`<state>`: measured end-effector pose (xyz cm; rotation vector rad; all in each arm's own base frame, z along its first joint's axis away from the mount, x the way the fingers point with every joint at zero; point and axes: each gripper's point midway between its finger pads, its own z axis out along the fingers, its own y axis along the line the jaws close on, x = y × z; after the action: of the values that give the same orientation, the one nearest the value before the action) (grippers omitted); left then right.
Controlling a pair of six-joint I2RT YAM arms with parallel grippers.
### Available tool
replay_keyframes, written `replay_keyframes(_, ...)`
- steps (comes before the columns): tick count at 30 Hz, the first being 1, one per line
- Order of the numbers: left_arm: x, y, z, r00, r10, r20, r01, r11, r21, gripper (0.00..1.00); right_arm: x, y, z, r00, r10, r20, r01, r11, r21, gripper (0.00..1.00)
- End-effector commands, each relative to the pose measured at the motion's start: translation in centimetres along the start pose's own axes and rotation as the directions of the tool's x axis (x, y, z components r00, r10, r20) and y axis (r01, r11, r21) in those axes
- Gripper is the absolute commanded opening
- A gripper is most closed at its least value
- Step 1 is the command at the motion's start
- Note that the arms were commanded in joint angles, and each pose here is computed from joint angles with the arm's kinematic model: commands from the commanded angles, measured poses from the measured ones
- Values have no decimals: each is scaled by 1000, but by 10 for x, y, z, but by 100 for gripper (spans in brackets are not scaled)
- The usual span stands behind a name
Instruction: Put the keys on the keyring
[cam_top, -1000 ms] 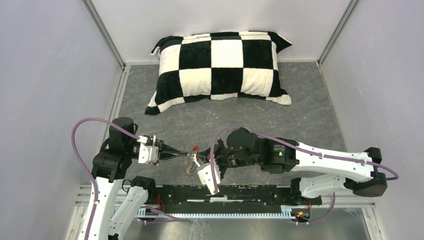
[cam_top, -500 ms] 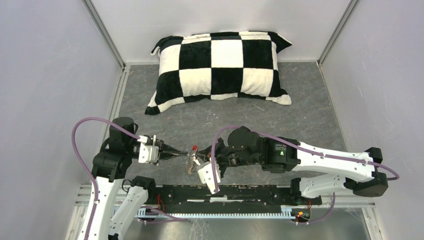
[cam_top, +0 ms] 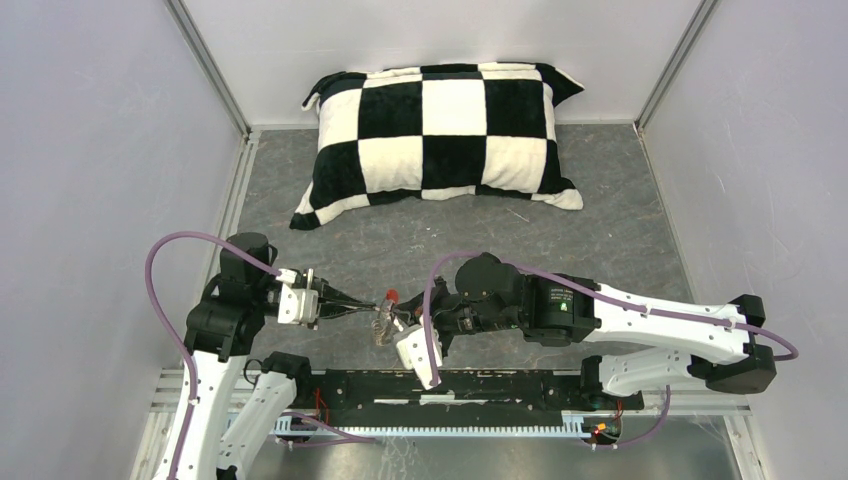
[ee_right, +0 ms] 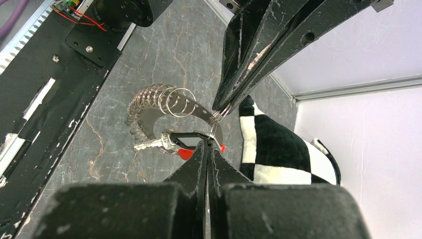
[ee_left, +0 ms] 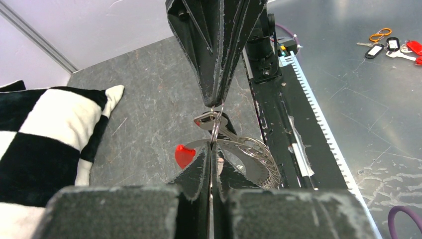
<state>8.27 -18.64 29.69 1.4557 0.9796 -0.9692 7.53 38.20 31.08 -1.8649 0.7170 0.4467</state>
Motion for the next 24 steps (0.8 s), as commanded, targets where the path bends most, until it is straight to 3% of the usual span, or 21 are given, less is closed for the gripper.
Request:
replay_keyframes(1, -7, 3, 0, 999, 41, 12, -41, 999, 6, 2, -22, -19, -6, 998, -8, 67, 5, 999, 49, 0)
replay_keyframes(24, -2, 1, 0, 999, 45, 6, -45, 999, 2, 2, -33, -36, 0, 993, 8, 120, -23, 992, 124, 0)
